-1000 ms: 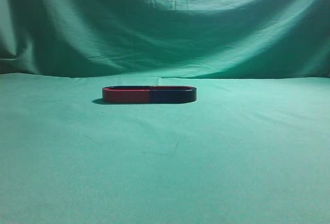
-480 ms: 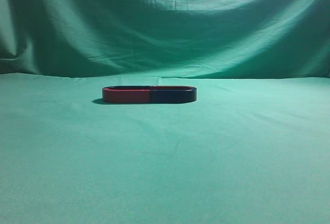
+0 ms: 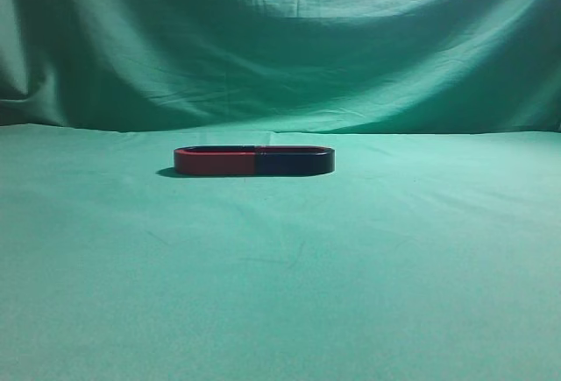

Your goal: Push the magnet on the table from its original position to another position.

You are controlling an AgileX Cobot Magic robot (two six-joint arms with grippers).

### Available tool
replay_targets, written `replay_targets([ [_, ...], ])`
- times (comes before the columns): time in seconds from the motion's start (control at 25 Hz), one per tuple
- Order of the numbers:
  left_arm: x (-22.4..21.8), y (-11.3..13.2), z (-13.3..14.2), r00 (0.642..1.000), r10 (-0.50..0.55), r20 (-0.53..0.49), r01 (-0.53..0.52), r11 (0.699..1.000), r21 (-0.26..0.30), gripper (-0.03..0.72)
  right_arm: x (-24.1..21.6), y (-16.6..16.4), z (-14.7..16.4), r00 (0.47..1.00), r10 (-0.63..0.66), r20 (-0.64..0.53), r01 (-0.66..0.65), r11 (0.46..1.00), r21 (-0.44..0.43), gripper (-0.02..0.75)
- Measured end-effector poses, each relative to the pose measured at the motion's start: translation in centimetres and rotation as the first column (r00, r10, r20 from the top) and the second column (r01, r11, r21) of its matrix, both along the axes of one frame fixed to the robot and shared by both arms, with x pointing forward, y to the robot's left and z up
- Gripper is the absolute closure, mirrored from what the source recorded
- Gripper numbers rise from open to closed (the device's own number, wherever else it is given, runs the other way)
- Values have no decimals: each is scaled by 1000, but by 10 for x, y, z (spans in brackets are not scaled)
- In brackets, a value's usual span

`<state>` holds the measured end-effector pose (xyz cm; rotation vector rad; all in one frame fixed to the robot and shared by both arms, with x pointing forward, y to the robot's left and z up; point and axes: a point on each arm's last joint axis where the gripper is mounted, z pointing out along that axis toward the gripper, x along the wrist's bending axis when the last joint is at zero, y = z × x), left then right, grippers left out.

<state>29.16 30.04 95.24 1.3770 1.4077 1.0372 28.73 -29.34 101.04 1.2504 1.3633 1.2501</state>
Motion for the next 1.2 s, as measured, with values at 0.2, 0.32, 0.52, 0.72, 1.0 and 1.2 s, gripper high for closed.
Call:
replay_targets([
  [0.2, 0, 0, 0, 1000, 0, 0, 0, 1000, 0, 316, 5, -2, -49, 994, -58, -95, 57, 998, -11, 738],
  [0.32, 0, 0, 0, 1000, 0, 0, 0, 1000, 0, 316, 6, -2, -58, 989, -60, -132, 59, 998, -6, 738],
  [0.52, 0, 0, 0, 1000, 0, 0, 0, 1000, 0, 316, 4, -2, -65, 978, -59, -202, 59, 998, -7, 738],
  [0.72, 0, 0, 0, 1000, 0, 0, 0, 1000, 0, 316, 4, -2, -66, 975, -59, -212, 59, 998, -7, 738],
  [1.0, 0, 0, 0, 1000, 0, 0, 0, 1000, 0, 316, 3, -2, -66, 976, -59, -210, 59, 998, -5, 738],
  [1.2, 0, 0, 0, 1000, 0, 0, 0, 1000, 0, 316, 3, -2, -66, 976, -58, -212, 59, 998, -5, 738],
])
